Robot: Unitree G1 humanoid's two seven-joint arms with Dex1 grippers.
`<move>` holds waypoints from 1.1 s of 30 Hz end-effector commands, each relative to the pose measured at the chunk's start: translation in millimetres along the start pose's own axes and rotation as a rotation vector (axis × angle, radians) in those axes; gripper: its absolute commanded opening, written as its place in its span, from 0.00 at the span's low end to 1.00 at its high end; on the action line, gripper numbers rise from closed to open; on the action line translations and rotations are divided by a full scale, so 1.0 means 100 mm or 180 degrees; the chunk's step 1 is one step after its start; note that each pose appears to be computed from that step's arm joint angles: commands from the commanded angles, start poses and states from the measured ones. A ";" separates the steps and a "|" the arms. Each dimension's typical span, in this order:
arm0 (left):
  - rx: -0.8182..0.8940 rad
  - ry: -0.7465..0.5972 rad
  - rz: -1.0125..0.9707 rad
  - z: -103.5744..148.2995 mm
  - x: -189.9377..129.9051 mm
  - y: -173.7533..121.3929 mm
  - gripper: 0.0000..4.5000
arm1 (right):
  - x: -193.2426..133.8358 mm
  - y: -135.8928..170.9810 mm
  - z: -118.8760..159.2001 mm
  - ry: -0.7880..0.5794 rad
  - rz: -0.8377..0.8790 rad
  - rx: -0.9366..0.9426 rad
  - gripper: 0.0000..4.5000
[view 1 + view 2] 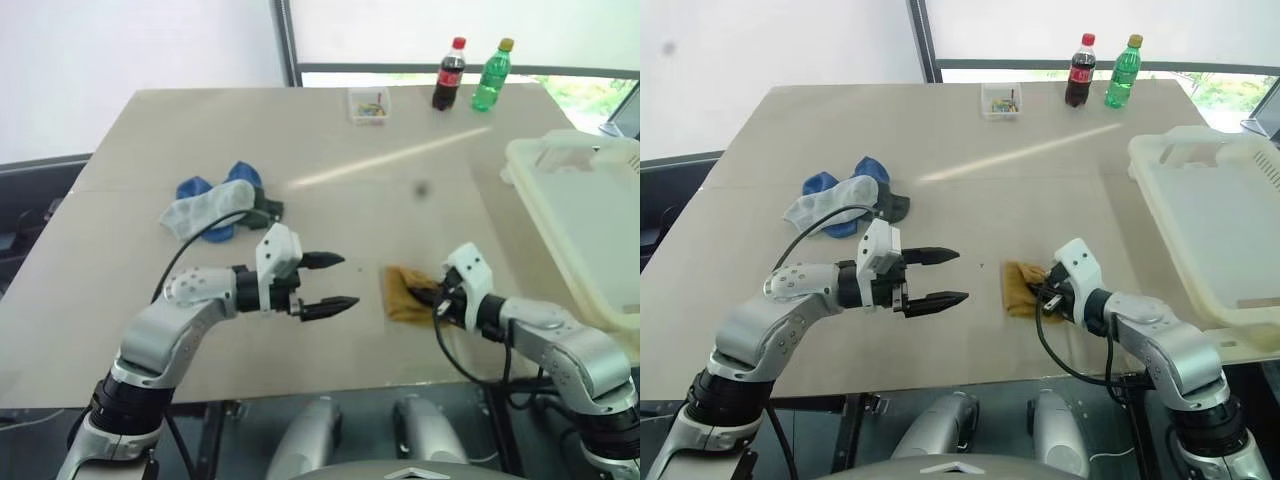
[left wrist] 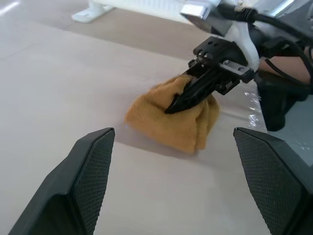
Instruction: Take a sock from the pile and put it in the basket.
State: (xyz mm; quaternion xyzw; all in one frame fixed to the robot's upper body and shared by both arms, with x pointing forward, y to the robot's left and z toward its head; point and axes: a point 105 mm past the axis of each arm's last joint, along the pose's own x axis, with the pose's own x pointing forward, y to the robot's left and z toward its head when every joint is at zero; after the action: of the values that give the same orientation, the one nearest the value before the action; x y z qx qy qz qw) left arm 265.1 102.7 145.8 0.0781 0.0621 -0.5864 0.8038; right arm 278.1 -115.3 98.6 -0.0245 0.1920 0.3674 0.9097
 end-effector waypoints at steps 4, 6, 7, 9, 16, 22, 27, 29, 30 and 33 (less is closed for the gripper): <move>0.0118 -0.0144 0.0209 0.11 -0.01 0.10 0.93 | -0.11 -0.05 0.34 -0.0591 -0.0114 0.0056 0.01; 0.0121 -0.0168 0.0242 0.12 -0.01 0.11 0.93 | -0.13 -0.07 0.40 -0.0710 -0.0151 0.0107 0.01; 0.0116 -0.0186 0.0253 0.13 0.00 0.12 0.93 | -0.14 -0.09 0.43 -0.0767 -0.0171 0.0147 0.01; 0.0107 -0.0226 0.0282 0.15 0.01 0.13 0.93 | -0.16 -0.11 0.47 -0.0864 -0.0204 0.0207 0.01; 0.0115 -0.0306 0.0357 0.19 0.04 0.18 0.93 | -0.30 -0.31 0.75 -0.1458 -0.0466 0.0547 0.01; 0.0125 -0.0420 0.0443 0.29 0.08 0.24 0.93 | -0.62 -0.78 1.13 -0.2252 -0.1167 0.0897 0.01; 0.0117 -0.0516 0.0501 0.36 0.12 0.27 0.93 | -0.99 -1.44 1.37 -0.2582 -0.2167 0.1141 0.01; 0.0109 -0.0538 0.0522 0.38 0.15 0.28 0.93 | -1.07 -1.68 1.36 -0.2502 -0.2559 0.1215 0.01; 0.0104 -0.0541 0.0526 0.38 0.16 0.28 0.93 | -1.09 -1.81 1.33 -0.2403 -0.2739 0.1284 0.01; 0.0079 -0.0540 0.0536 0.40 0.16 0.28 0.93 | -1.09 -2.04 1.30 -0.2152 -0.3038 0.1223 0.01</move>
State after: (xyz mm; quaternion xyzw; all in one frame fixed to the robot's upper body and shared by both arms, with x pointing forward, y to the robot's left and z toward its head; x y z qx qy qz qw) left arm 297.9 89.0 171.2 0.0377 -0.0010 -0.5215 0.8524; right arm 384.8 -303.6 232.9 0.1897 -0.0695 -0.1153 0.9726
